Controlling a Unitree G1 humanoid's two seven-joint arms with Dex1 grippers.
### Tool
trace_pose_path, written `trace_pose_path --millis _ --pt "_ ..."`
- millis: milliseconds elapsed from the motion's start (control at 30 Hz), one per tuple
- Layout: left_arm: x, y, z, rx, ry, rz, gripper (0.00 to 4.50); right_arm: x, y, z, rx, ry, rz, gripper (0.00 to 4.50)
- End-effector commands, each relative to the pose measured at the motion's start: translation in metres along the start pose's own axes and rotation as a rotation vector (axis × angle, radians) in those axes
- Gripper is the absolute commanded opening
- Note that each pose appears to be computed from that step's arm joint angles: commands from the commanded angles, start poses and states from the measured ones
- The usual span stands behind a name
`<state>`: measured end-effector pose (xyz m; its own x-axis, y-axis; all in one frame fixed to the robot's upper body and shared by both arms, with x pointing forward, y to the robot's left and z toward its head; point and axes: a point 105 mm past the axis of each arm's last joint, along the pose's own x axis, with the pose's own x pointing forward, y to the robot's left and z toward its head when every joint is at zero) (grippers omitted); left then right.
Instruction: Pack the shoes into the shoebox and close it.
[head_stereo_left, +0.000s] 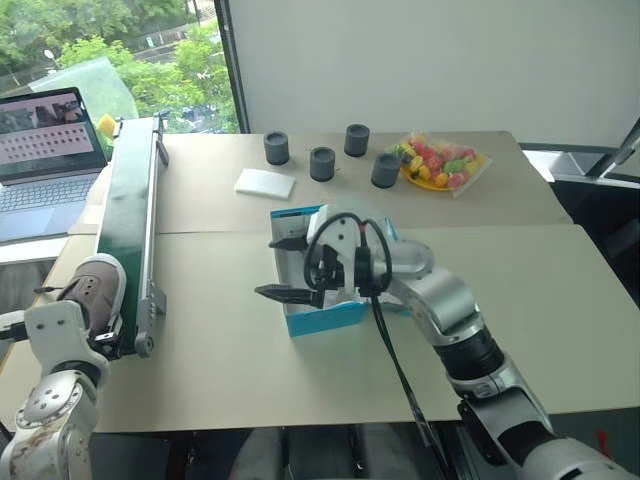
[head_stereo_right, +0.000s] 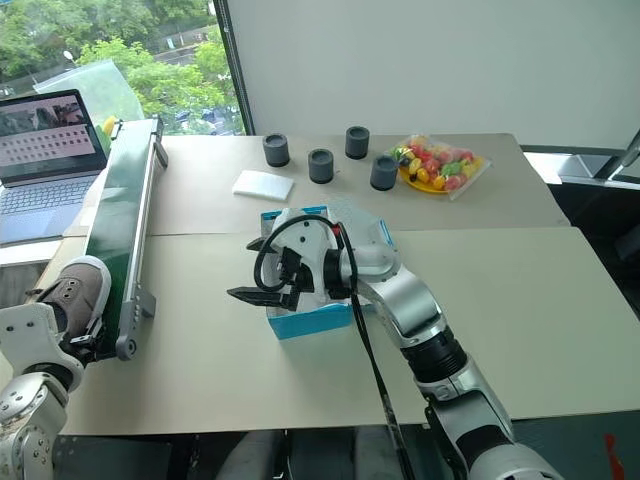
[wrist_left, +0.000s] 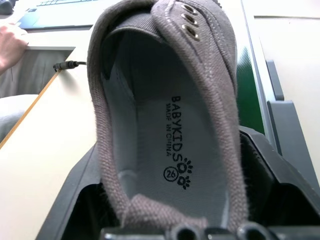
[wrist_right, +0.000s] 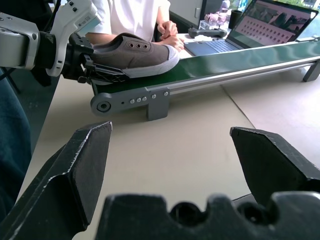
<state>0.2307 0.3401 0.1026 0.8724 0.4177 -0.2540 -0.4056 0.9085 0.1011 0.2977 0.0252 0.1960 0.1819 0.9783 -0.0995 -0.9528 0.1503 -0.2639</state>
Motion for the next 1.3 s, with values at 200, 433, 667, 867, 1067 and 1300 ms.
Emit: trace_pose_path --millis 200,433,667,867,1067,1300 --pt "-0.002 -0.006 0.037 0.0 -0.149 0.013 1.97 -0.004 -0.013 0.032 -0.036 -0.094 -0.051 4.5" --pt "-0.015 -0.038 0.086 0.083 -0.393 0.014 1.97 -0.002 -0.036 0.031 0.026 -0.105 -0.166 4.5" --pt "-0.017 -0.047 0.086 0.088 -0.408 -0.02 1.97 -0.002 -0.046 0.036 0.069 -0.141 -0.203 4.5" --pt "-0.03 -0.078 0.113 0.156 -0.541 -0.142 1.97 -0.001 -0.061 0.03 0.302 -0.161 -0.242 4.5" --pt "-0.04 -0.123 0.12 0.229 -0.591 -0.316 1.97 0.014 -0.073 0.024 0.749 -0.174 -0.176 4.5" --pt "-0.054 -0.163 0.129 0.212 -0.632 -0.474 1.97 0.035 -0.075 0.05 1.206 -0.319 0.003 4.5"
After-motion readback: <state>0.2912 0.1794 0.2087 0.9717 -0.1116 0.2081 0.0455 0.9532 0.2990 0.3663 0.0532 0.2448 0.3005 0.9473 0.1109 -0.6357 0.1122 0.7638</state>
